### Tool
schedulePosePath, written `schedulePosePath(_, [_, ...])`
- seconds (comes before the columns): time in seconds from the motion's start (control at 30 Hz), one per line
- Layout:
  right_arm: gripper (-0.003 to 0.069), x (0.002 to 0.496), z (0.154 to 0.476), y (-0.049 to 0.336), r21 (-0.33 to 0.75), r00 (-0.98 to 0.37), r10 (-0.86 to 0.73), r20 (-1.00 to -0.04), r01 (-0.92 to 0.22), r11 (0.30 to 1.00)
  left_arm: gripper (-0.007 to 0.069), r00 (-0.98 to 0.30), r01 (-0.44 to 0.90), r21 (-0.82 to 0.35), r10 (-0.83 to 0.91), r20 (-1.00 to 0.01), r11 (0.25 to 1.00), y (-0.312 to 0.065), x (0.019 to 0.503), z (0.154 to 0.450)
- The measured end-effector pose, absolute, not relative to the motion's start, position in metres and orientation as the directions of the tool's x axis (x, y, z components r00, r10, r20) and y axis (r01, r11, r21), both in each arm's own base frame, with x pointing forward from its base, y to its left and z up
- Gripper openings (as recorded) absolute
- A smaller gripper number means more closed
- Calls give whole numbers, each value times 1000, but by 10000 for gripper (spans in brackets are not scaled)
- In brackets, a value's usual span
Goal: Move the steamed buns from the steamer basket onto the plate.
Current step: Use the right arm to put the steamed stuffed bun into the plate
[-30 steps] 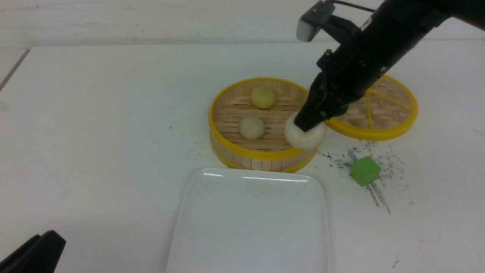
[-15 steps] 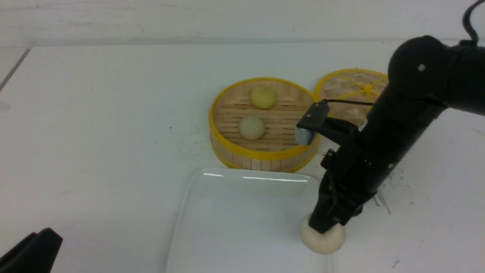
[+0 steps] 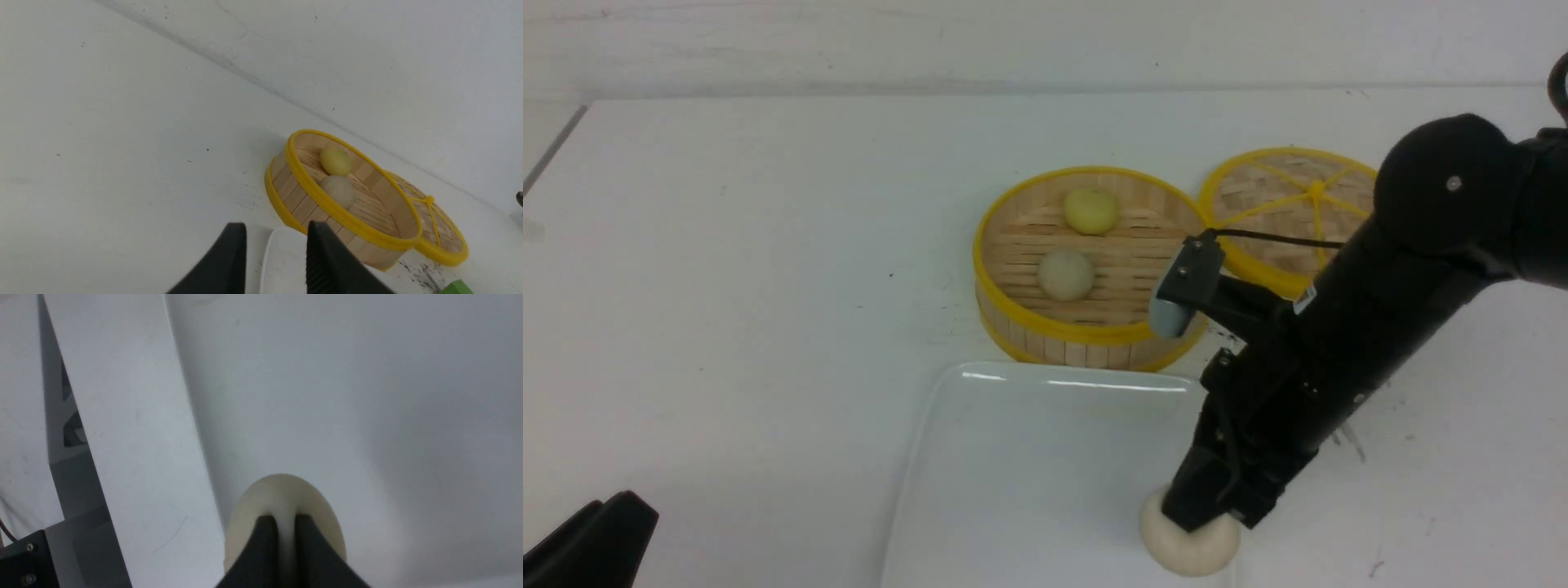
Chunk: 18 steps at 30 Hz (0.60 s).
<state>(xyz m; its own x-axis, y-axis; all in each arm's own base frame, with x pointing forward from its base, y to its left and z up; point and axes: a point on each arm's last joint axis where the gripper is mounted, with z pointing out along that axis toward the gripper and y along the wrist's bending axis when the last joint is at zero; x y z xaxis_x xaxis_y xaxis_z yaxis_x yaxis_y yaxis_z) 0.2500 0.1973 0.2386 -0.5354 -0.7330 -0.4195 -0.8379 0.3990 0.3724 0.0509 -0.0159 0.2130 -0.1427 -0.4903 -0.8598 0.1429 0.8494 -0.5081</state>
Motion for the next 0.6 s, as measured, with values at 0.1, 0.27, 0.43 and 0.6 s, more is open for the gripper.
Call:
schedulePosePath(0.1, [34, 247, 232, 195, 381, -544, -735, -404, -831, 406, 241, -143, 143, -508, -490, -860, 849, -16, 51, 213])
schedulePosePath(0.27, [34, 245, 222, 193, 375, -548, -737, -396, -829, 415, 241, -143, 143, -508, -490, -860, 849, -16, 51, 213])
schedulePosePath(0.43, [35, 246, 219, 195, 382, -548, -731, -407, -829, 408, 241, -143, 143, -508, -490, -860, 849, -16, 51, 213])
schedulePosePath(0.6, [50, 247, 216, 197, 402, -561, -723, -404, -819, 410, 241, -143, 143, -508, -490, -860, 849, -16, 51, 213])
